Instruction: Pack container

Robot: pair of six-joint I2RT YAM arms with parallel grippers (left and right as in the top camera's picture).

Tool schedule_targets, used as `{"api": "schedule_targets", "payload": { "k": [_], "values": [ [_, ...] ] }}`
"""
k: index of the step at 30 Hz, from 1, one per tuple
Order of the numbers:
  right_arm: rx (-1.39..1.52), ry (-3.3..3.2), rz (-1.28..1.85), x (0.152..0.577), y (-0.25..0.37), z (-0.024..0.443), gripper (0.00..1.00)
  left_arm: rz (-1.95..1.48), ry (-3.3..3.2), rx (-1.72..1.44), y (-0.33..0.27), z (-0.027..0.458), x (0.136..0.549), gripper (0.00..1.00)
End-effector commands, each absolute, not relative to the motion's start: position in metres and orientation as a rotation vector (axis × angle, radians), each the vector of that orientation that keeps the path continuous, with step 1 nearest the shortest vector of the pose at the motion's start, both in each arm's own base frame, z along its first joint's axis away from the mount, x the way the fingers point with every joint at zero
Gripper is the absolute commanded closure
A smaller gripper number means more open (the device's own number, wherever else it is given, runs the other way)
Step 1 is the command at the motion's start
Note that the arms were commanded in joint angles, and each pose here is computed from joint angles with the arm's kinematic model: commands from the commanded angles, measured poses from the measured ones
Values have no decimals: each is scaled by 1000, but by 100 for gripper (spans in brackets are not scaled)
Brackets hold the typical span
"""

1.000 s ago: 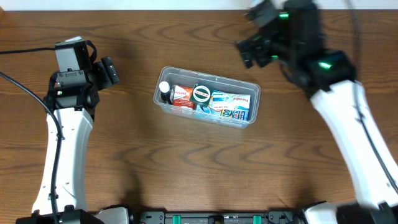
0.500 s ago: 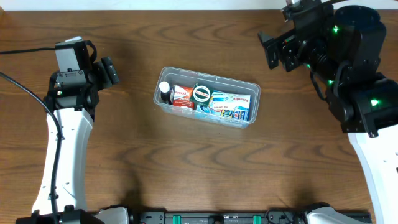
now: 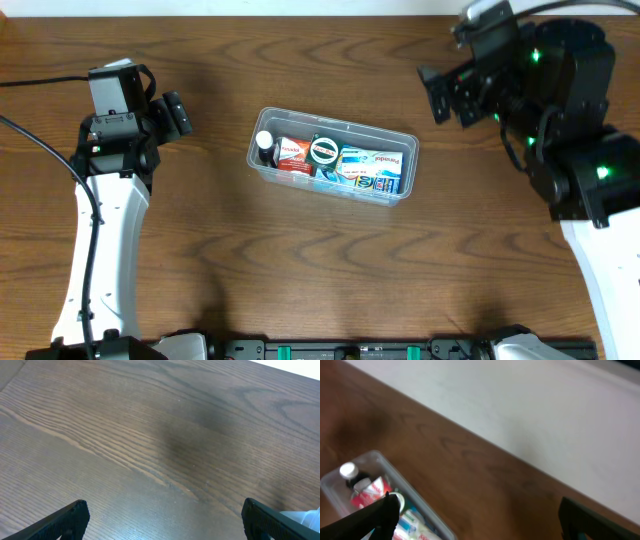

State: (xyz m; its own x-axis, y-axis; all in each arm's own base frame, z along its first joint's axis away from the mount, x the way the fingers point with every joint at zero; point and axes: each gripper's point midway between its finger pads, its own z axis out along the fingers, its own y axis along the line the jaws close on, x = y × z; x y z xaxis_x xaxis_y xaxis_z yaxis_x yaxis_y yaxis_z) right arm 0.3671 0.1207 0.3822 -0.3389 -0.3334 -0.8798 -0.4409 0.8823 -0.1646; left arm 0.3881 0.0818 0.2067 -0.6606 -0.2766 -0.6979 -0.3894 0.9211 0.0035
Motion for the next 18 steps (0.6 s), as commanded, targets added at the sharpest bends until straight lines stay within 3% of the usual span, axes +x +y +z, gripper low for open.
{"api": "schedule_targets", "payload": {
  "k": [1,18],
  "values": [
    [-581,1933,128,337,115,376,1,214,2327,-474,86,209,390,2],
    [-512,1598,122,256,94,235,1,214,2327,-474,86,209,390,2]
  ]
}}
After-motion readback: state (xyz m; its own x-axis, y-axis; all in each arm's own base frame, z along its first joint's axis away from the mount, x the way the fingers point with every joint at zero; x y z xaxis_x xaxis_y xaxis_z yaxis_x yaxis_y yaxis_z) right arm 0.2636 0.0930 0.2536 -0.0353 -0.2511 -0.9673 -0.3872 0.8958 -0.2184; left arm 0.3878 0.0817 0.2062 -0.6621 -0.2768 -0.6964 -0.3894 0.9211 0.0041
